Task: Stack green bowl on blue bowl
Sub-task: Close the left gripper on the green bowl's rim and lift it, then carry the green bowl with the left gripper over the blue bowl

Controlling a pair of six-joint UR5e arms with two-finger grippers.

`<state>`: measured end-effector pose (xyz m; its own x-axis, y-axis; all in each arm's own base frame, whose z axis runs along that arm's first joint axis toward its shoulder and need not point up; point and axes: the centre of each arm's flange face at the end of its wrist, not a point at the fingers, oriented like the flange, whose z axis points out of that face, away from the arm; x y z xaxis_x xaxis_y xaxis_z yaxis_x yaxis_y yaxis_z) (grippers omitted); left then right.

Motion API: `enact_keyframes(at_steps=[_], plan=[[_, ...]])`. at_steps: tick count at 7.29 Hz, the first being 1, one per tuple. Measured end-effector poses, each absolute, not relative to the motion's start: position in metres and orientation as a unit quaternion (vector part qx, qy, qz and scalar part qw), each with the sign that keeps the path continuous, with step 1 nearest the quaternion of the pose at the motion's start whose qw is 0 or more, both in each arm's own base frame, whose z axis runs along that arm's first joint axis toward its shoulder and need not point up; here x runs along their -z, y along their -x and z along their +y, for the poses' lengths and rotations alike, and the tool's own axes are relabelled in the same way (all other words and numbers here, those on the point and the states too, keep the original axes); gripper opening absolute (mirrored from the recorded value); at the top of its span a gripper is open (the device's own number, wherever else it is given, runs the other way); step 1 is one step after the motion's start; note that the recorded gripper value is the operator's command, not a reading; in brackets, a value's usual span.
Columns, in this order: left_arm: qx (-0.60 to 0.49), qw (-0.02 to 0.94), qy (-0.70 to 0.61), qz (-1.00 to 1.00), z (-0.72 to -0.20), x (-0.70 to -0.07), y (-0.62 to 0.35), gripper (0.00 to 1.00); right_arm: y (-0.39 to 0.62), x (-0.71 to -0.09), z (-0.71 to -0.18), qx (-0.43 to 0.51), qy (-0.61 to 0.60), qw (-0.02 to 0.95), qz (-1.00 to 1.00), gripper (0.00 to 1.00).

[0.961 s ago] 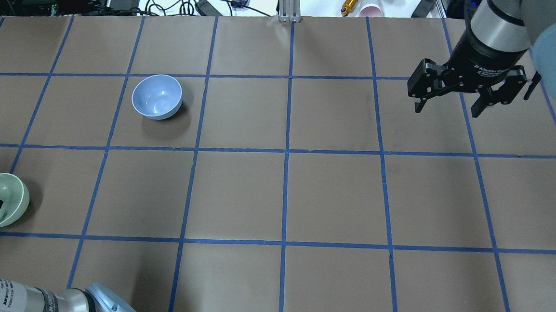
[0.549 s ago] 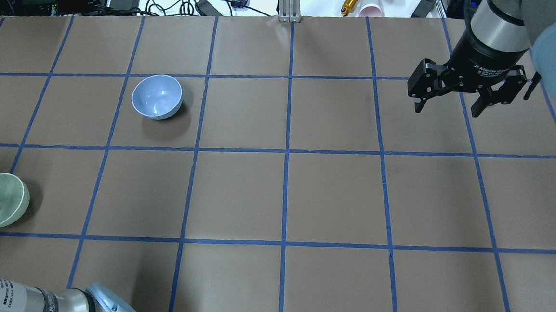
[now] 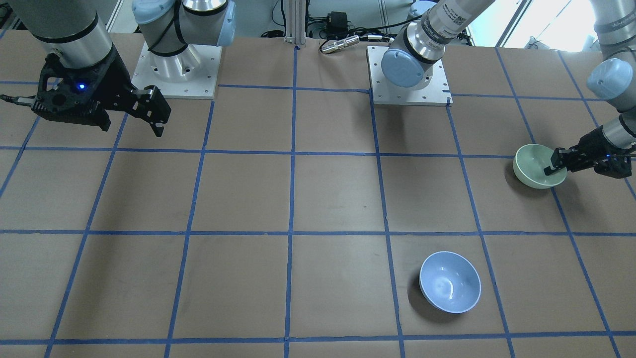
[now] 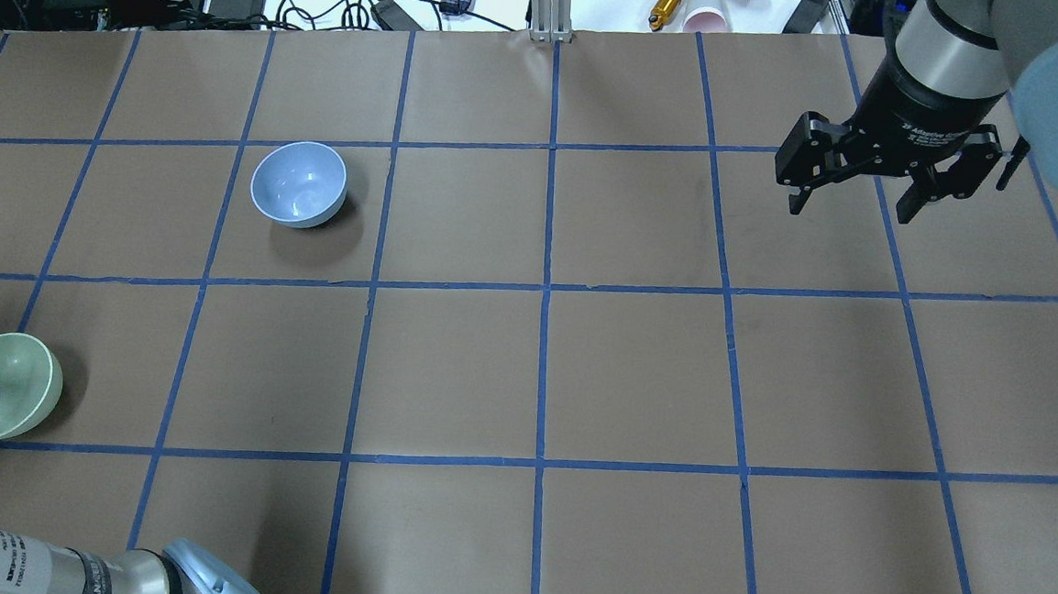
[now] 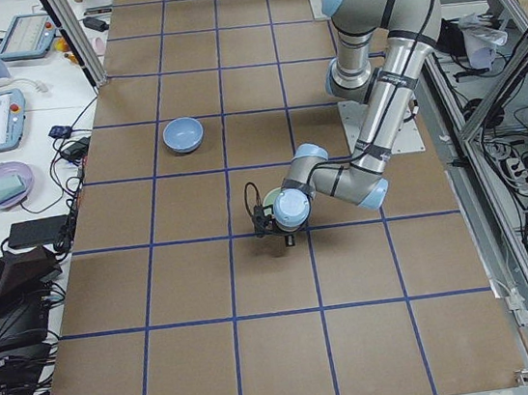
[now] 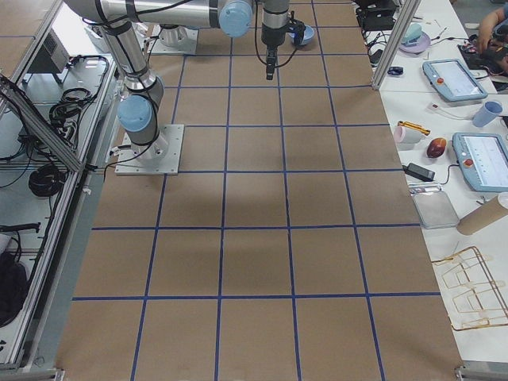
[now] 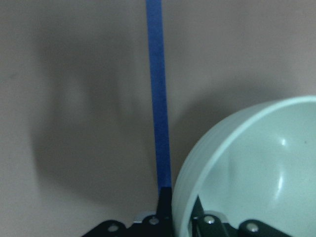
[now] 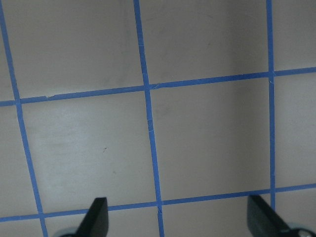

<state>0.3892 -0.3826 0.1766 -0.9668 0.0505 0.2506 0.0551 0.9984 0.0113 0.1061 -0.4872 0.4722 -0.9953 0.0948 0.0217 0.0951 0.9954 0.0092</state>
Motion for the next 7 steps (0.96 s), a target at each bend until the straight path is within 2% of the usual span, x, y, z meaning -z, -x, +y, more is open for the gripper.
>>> enact_keyframes(at_steps=[7], plan=[[-0.009,0.126,0.024,-0.992,-0.414,-0.254,-0.415,0.0,-0.106,-0.472,-0.487,0.005,0.048,0.011,-0.999,1.0]])
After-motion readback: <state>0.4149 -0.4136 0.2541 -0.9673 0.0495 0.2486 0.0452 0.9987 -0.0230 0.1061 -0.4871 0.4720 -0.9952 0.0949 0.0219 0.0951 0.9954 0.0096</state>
